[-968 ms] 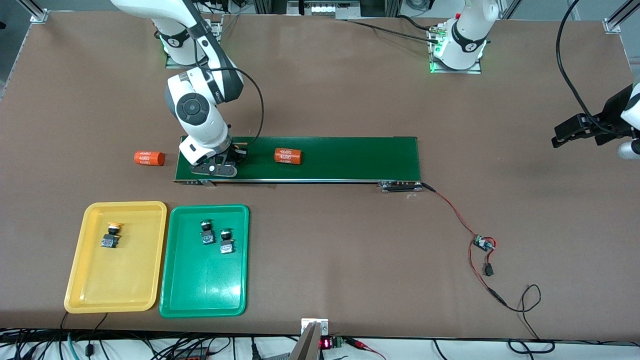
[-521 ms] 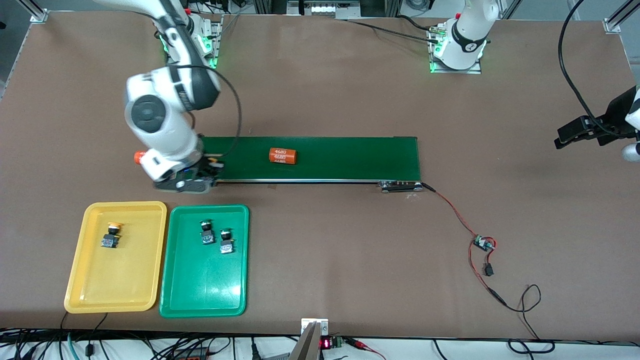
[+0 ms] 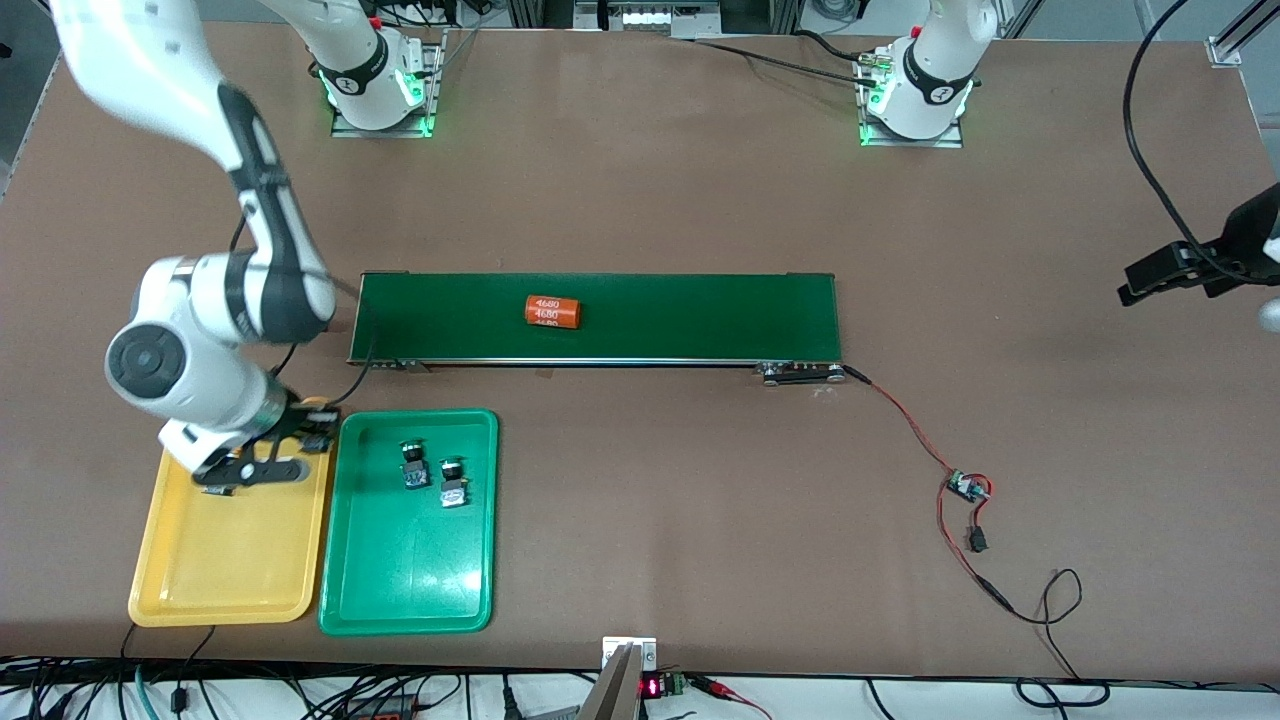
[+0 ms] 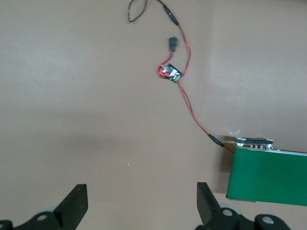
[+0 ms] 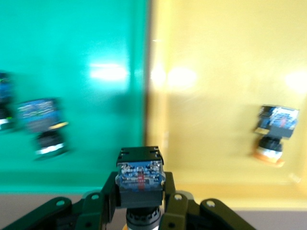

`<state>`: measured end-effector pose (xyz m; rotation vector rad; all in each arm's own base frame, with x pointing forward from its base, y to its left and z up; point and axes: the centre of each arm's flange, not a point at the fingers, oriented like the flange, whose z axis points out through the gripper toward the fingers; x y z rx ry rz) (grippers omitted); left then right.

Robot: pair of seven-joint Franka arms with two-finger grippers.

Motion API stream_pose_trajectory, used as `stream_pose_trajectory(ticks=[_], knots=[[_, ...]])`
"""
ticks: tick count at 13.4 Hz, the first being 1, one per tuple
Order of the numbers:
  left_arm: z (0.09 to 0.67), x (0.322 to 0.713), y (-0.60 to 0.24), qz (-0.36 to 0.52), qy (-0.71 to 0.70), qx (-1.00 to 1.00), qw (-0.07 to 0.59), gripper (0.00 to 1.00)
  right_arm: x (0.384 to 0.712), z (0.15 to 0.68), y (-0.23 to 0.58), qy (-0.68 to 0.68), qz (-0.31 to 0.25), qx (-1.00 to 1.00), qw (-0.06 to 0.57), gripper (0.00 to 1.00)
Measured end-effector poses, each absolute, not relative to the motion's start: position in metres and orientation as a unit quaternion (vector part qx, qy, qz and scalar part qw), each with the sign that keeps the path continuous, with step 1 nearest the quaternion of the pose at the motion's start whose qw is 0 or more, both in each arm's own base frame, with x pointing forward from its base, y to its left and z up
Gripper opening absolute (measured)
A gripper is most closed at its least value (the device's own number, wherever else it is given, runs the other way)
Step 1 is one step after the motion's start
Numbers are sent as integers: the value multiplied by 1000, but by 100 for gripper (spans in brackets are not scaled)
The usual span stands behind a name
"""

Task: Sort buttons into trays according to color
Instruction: 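Carry the button to the yellow tray and release it with the right gripper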

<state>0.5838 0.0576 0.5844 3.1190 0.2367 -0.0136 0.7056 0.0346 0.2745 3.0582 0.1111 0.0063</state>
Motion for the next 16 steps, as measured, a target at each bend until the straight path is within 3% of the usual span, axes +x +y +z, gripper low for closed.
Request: stream_pose_trajectory(ticks=[5, 13, 16], knots=[[584, 580, 87, -5, 101, 995, 7, 100, 714, 240, -37, 25, 5, 999, 43, 41], [584, 579, 98, -5, 111, 994, 7, 100, 717, 212, -48, 26, 22, 998, 43, 41], [584, 578, 103, -4, 114, 993, 7, 100, 719, 215, -45, 14, 27, 999, 27, 67]])
